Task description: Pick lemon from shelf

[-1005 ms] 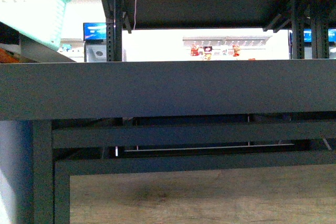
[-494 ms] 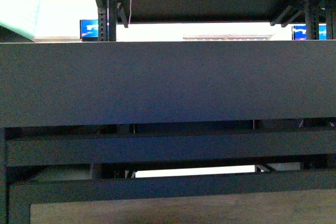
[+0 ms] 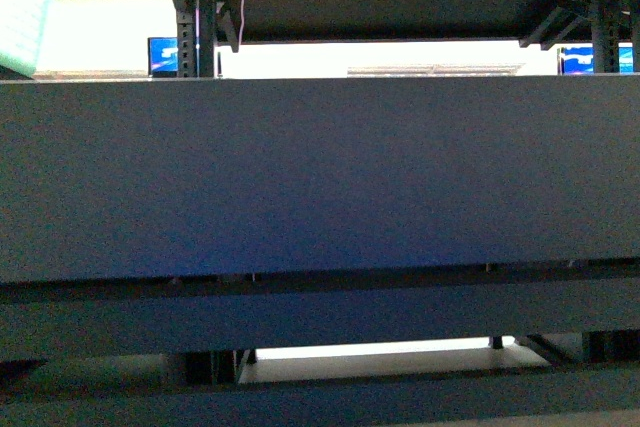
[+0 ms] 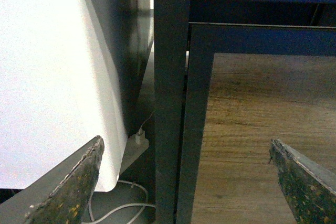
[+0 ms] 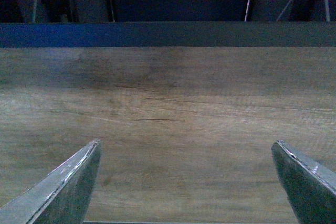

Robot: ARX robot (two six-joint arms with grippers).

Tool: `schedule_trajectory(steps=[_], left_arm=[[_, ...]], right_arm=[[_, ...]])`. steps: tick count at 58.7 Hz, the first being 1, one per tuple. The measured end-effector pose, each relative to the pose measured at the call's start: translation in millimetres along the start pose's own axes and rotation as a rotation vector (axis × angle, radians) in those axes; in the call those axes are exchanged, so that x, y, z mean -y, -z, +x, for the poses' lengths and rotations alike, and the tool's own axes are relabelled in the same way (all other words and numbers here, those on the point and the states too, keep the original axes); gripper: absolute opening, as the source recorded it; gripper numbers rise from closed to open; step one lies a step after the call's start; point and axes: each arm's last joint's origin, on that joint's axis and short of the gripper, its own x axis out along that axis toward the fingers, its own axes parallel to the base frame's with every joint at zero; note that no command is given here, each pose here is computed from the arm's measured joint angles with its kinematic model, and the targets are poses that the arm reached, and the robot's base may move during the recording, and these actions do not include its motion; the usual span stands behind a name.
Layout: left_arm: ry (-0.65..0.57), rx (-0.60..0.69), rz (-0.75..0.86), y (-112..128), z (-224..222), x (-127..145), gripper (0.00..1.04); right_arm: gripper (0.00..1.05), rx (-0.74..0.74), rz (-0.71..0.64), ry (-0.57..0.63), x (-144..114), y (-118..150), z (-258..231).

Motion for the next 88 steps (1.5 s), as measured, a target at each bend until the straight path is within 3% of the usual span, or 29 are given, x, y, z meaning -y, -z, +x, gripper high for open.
schedule_trajectory(steps=[88], left_arm=[[-0.001,0.0,0.0,0.0,0.0,0.0,0.97]], right_arm=[[0.97,0.001,0.0,-0.001,0.0,-0.1,0.0]])
